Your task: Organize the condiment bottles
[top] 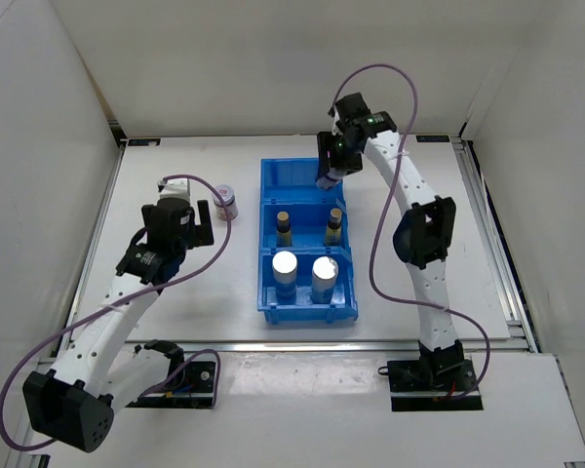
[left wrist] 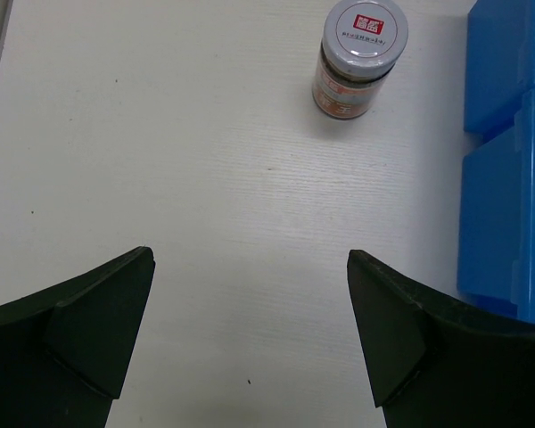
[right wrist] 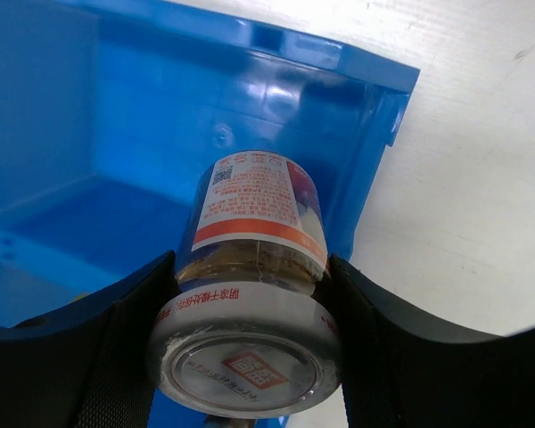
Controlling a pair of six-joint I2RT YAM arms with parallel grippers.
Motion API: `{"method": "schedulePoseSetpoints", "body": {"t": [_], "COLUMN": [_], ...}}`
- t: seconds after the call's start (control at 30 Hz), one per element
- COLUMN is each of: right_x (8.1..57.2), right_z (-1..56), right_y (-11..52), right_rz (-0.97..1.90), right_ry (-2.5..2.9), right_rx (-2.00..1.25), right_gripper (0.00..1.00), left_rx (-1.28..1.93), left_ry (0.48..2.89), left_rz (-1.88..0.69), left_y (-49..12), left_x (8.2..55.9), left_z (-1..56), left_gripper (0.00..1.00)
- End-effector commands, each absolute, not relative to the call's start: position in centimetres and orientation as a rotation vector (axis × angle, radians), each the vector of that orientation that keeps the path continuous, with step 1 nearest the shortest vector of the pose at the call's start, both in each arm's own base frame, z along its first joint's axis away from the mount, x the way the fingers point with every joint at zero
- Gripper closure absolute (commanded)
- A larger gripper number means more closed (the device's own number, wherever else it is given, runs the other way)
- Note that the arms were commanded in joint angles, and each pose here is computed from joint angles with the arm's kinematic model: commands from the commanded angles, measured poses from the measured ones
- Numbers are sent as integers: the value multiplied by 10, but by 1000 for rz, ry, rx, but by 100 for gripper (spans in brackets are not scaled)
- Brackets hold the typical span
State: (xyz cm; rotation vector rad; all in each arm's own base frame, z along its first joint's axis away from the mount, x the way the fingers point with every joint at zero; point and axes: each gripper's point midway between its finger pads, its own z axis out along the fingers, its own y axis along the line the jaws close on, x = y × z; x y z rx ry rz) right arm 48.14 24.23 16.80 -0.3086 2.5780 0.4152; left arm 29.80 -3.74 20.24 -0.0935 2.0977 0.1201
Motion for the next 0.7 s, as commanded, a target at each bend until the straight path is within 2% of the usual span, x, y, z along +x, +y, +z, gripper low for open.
{"method": "schedulePoseSetpoints", "body": {"t": [0.0, 0.1, 0.23, 0.33, 0.5, 0.57, 0.67], "right_x": [498, 500, 500, 500, 499, 498, 496], "right_z": [180, 164, 140, 135, 126, 129, 139], "right_y": [248, 248, 248, 248, 248, 246, 240], "right_rz": [464, 454, 445, 443, 441, 428, 397], "right_ry": [2498, 2525, 2570, 2580, 2603, 2599, 2591], "right_rx": [-340, -352, -353, -353, -341, -337, -327], "right_gripper": [96, 95, 88, 71, 55, 44, 39], "left_rx": [-106, -104, -94, -97, -97, -97, -97], "left_ry": [2073, 2081, 2082, 2088, 2088, 2088, 2088], "left_rz": [143, 147, 153, 166, 166, 166, 166], "left_y": [-35, -35, -35, -33, -33, -33, -33], "left_x": [303, 304, 304, 305, 305, 305, 305], "left_z": [208, 205, 205, 203, 203, 203, 203], "left_gripper": [0, 0, 0, 0, 0, 0, 0]}}
